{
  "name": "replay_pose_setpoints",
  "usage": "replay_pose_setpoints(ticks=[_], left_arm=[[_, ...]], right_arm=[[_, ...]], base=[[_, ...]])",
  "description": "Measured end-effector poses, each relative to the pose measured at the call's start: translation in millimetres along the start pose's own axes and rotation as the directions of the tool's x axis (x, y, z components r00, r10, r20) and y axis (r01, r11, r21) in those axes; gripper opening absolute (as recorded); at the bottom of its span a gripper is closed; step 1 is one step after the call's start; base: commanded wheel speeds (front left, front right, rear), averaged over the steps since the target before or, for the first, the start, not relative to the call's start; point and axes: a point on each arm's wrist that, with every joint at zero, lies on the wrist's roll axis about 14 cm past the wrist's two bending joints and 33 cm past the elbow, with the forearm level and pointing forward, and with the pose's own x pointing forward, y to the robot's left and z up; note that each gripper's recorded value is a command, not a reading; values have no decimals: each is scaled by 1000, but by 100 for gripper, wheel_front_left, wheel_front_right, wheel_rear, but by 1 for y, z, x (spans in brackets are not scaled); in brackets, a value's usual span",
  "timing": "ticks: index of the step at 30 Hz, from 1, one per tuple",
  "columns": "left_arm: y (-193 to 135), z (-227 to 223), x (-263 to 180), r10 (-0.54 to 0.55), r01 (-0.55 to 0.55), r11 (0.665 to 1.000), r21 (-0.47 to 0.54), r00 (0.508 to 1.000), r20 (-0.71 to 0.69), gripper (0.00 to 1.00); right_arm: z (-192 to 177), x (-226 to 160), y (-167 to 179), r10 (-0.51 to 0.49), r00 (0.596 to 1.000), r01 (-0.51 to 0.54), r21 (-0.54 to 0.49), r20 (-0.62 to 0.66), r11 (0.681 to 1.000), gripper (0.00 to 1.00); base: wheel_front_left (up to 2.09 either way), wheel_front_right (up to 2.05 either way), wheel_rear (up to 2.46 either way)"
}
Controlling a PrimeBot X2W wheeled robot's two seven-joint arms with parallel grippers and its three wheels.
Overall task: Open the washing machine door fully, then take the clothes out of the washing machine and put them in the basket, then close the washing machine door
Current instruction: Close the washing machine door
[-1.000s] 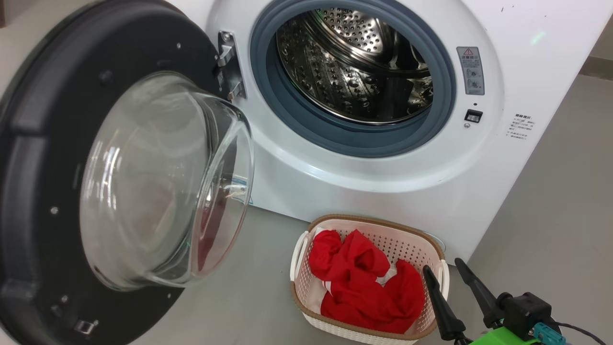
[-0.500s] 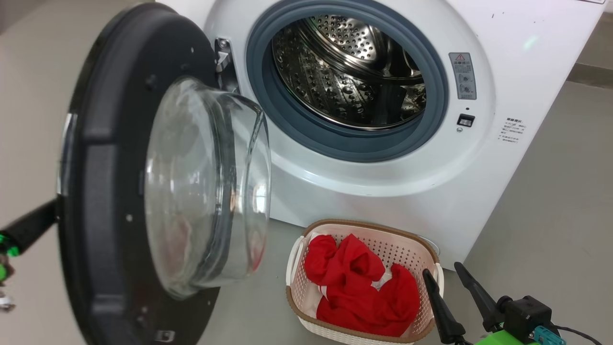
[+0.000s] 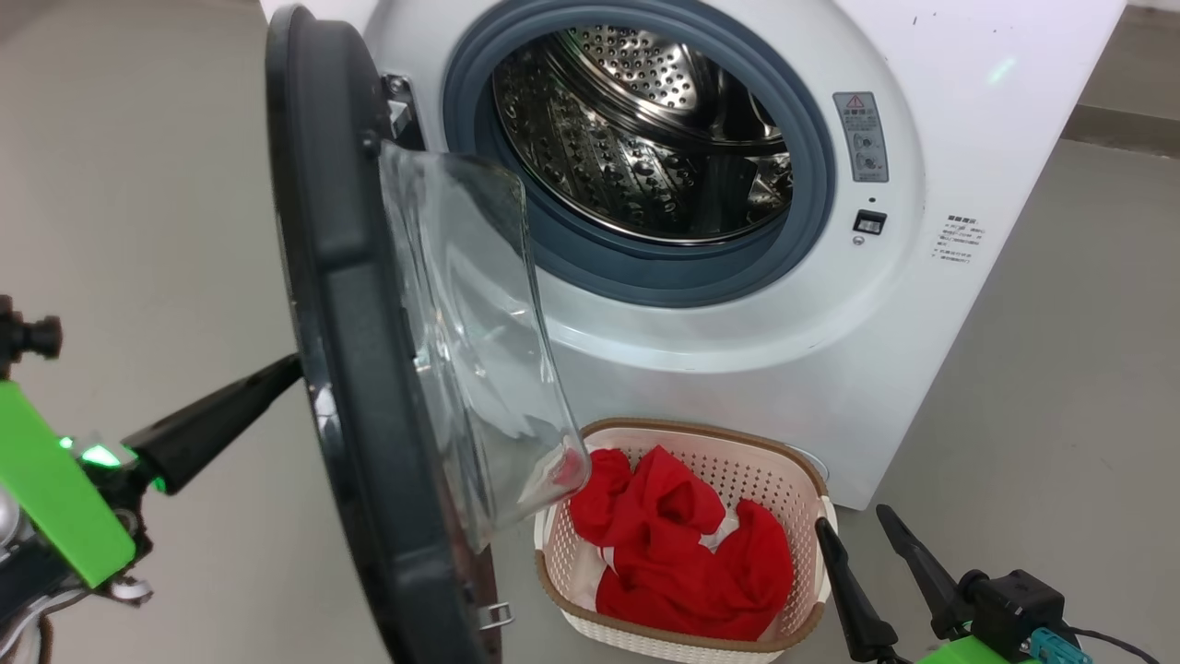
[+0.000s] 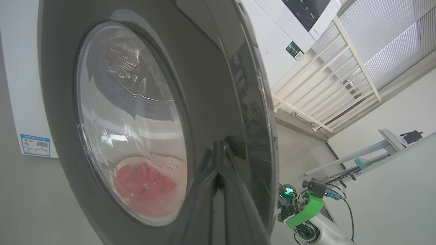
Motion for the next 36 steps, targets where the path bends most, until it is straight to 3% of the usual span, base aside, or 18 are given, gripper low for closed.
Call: replay_pose_setpoints(ticks=[5,12,22,23,25,31,33,34,36], left_arm=[[-17,5,12,-58,58,998,12,998,38,0],[-7,6,11,-26,26,1000,3,997,74,0],[41,-12,-12,133,-118,989,-92,975,179,5],[47,-15,-15,151,-132,985,-107,970,193,8],[59,-22,-22,196,-170,977,-132,956,219,27],[94,-46,-44,328,-270,935,-229,905,271,29],[100,-56,-49,357,-290,922,-257,892,277,45],[103,-60,-52,371,-299,916,-267,887,277,62],[109,-67,-56,396,-316,904,-289,873,285,80]], right_arm=[[0,-1,-3,-10,1000,10,3,1,1000,100],[2,-1,-3,-11,1000,11,0,6,1000,100],[4,-1,4,6,1000,-6,-1,12,1000,100],[4,-1,4,9,1000,-9,-2,12,1000,100],[5,0,7,15,1000,-15,-4,13,1000,100],[4,2,12,34,999,-34,-5,9,999,100],[4,3,15,40,999,-40,-5,8,999,100],[3,3,15,42,999,-42,-5,6,999,100],[2,4,16,44,999,-44,-3,3,999,100]], base=[[0,0,0],[0,0,0],[0,0,0],[0,0,0],[0,0,0],[0,0,0],[0,0,0],[0,0,0],[0,0,0]])
